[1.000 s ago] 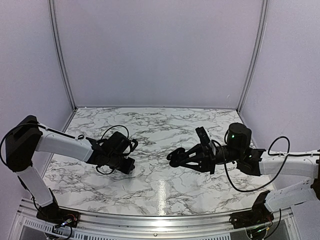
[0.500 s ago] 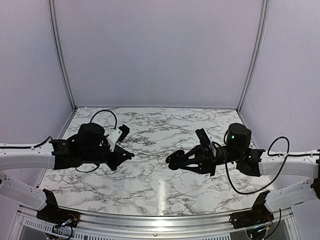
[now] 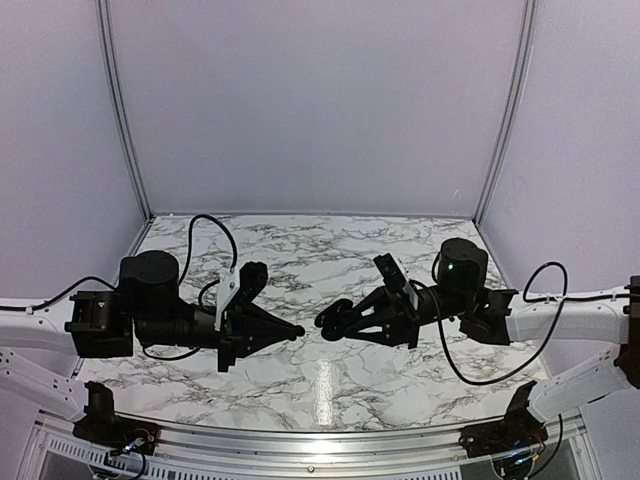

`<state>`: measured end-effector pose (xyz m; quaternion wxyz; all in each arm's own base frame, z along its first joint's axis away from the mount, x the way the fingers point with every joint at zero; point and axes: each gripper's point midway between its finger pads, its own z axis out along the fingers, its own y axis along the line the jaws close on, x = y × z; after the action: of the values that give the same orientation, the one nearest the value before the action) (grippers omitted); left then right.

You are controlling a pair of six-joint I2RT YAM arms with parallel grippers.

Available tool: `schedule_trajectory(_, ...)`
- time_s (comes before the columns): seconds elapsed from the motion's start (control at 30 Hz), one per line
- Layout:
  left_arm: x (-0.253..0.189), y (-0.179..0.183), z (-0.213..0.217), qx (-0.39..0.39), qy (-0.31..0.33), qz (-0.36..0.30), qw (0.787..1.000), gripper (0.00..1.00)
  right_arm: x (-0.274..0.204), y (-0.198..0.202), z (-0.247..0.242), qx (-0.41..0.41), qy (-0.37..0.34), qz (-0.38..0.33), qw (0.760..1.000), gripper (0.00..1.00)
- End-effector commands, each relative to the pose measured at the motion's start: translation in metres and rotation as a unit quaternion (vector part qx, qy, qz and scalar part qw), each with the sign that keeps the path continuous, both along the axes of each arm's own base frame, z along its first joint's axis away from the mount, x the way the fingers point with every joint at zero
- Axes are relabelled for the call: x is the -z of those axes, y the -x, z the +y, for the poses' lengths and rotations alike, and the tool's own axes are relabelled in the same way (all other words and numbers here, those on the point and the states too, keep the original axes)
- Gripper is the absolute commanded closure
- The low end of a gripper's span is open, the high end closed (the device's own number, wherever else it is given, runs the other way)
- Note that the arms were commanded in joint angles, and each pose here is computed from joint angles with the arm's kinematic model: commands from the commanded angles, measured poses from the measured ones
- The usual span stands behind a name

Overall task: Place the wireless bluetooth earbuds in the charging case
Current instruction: Place the left earbud in the left side groove of the charging case.

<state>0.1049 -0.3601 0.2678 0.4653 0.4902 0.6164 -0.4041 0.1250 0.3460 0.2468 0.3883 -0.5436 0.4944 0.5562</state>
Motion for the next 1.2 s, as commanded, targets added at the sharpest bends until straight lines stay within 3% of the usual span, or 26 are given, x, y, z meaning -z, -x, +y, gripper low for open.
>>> schedule_trajectory(0.0, -0.027, 0.008, -0.015, 0.014, 0.026, -0.041, 0.999, 1.00, -0.016, -0.004, 0.009, 0.001, -0.014, -0.009, 1.000, 1.00)
schedule_trajectory(1.17, 0.014, -0.014, -0.046, -0.046, -0.069, -0.035, 0.996, 1.00, -0.032, 0.003, 0.019, -0.001, -0.039, -0.013, 0.999, 1.00)
